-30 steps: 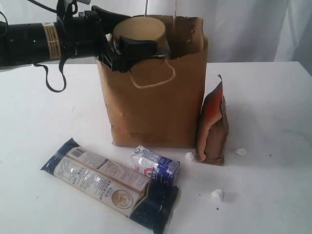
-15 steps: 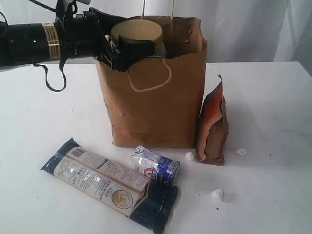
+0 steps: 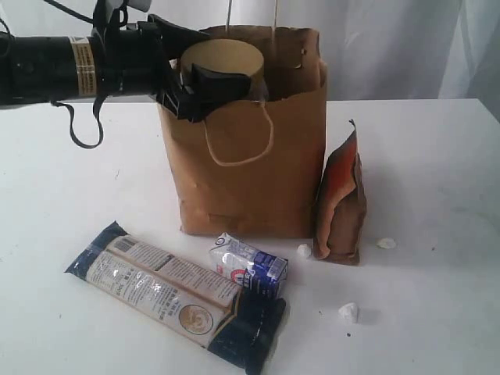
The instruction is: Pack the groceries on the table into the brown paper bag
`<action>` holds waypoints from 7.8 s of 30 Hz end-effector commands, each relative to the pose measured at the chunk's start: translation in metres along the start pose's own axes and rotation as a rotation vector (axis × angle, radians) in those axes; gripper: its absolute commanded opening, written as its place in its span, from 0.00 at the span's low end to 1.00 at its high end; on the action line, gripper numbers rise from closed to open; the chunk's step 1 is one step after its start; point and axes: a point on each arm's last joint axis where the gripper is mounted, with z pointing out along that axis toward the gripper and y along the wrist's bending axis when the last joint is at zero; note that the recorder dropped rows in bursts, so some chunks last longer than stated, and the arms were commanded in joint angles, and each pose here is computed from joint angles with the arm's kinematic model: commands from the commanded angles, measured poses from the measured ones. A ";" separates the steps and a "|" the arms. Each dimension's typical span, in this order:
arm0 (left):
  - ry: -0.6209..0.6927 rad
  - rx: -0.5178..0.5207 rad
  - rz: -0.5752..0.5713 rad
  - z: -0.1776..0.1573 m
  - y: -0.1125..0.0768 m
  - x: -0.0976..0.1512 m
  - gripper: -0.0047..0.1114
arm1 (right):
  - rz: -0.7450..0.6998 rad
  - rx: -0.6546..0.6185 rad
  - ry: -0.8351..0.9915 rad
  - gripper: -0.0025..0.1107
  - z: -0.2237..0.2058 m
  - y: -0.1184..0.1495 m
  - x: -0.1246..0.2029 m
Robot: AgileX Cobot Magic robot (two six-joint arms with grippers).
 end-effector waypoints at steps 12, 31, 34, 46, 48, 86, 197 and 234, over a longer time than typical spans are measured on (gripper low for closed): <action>-0.143 0.017 -0.031 -0.002 -0.001 -0.016 0.95 | 0.001 -0.001 -0.004 0.02 0.000 0.000 0.001; -0.118 -0.032 -0.091 -0.002 0.003 -0.013 0.95 | 0.001 -0.001 -0.004 0.02 0.000 0.000 0.001; -0.167 -0.040 -0.128 -0.003 0.005 -0.018 0.95 | 0.001 -0.001 -0.004 0.02 0.000 0.000 0.001; -0.267 -0.150 -0.137 -0.006 0.015 -0.026 0.95 | 0.001 -0.001 -0.004 0.02 0.000 0.000 0.001; -0.272 -0.145 -0.134 -0.006 0.014 -0.027 0.95 | 0.001 -0.001 -0.004 0.02 0.000 0.000 0.001; 0.699 -1.017 0.033 -0.132 0.024 -0.036 0.92 | 0.001 -0.001 -0.004 0.02 0.000 0.000 0.001; -0.011 -1.318 -0.585 -0.272 -0.143 0.117 0.04 | -0.127 -0.647 0.610 0.51 0.197 0.143 -0.134; -0.012 -1.317 -0.585 -0.272 -0.143 0.117 0.04 | -0.214 -0.497 0.661 0.61 0.223 0.136 -0.108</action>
